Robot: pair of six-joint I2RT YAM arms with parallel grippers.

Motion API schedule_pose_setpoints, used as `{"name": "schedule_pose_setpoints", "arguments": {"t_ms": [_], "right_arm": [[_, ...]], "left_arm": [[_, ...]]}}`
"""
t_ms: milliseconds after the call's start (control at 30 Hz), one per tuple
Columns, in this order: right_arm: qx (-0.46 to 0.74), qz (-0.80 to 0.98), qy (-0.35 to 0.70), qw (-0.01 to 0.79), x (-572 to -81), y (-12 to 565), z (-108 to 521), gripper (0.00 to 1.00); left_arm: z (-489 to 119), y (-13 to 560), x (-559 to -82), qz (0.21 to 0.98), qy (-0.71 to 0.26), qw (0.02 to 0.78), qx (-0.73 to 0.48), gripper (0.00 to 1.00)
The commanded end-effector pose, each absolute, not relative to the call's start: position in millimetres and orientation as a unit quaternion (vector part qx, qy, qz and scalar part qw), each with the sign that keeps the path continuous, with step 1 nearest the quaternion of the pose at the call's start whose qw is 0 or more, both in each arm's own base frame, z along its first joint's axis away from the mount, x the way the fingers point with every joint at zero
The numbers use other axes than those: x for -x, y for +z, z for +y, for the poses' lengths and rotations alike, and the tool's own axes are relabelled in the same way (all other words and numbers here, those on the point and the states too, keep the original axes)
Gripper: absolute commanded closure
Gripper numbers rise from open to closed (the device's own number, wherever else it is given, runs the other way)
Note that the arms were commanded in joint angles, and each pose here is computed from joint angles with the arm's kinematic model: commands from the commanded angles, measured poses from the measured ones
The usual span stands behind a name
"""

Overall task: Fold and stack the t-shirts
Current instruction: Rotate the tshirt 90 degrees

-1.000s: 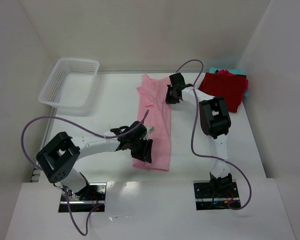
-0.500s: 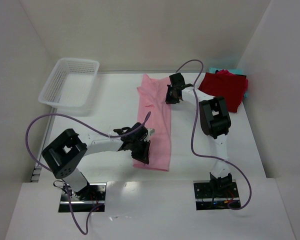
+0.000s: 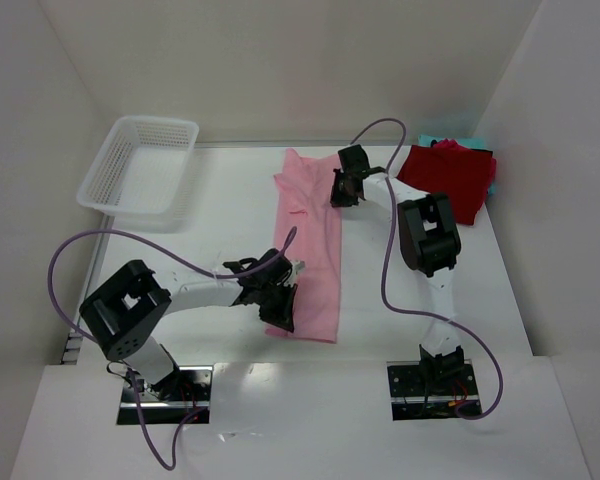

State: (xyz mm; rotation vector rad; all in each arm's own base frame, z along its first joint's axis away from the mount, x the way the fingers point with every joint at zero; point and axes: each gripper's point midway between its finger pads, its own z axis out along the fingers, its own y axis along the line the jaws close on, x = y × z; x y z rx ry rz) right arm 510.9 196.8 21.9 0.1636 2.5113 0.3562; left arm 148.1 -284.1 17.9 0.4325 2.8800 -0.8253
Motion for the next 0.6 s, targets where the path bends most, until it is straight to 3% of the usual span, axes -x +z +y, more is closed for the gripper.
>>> {"name": "schedule_pose_setpoints", "arguments": {"t_ms": [0, 567], "right_arm": [[-0.056, 0.943, 0.127, 0.303, -522.3, 13.7, 196.6, 1.00], [-0.056, 0.944, 0.112, 0.305, -528.6, 10.3, 193.2, 1.00]], "left_arm": [[-282.7, 21.1, -139.7, 0.949, -0.282, 0.045, -0.134, 1.00], [-275.1, 26.4, -132.1, 0.949, -0.286, 0.047, -0.126, 0.99]]}}
